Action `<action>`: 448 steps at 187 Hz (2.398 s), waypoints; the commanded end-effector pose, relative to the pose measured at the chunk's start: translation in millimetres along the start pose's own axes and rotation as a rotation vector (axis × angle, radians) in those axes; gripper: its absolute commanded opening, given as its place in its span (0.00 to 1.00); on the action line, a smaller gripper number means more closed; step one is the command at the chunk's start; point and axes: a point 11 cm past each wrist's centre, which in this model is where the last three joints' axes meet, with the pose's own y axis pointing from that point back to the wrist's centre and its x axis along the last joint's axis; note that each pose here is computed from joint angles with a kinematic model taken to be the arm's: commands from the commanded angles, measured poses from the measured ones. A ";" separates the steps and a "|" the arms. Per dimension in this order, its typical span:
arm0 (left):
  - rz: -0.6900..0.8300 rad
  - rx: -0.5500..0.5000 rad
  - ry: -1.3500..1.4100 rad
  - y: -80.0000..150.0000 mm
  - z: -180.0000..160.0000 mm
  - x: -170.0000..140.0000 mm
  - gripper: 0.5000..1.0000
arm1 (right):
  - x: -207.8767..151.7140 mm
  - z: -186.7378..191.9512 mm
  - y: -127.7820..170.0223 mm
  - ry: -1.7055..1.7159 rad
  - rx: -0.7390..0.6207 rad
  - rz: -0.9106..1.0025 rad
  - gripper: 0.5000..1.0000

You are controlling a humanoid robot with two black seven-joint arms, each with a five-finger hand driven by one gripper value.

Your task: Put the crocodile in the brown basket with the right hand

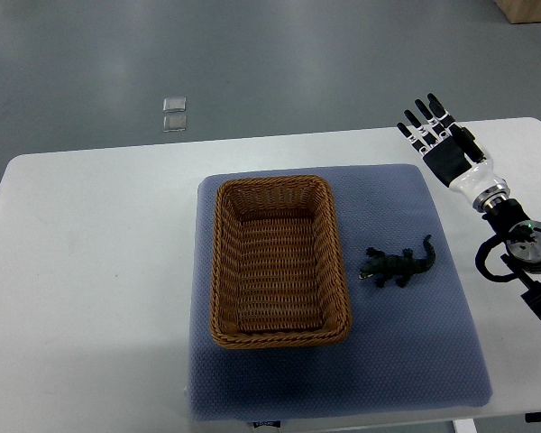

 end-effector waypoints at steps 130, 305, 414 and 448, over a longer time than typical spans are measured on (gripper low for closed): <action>-0.003 -0.002 -0.002 0.2 1.1 -4.3 1.00 | -12.1 -18.9 -6.8 0.346 -0.170 -0.040 0.86; -0.020 -0.001 -0.011 0.2 1.3 -5.8 1.00 | -151.3 -46.6 4.5 1.956 -0.878 -0.537 0.86; -0.015 -0.002 0.001 0.2 1.9 -4.9 1.00 | -102.5 -22.6 44.4 2.014 -0.981 -0.524 0.83; -0.015 -0.002 0.001 0.2 1.9 -4.9 1.00 | -84.0 -16.4 50.8 2.042 -0.991 -0.489 0.83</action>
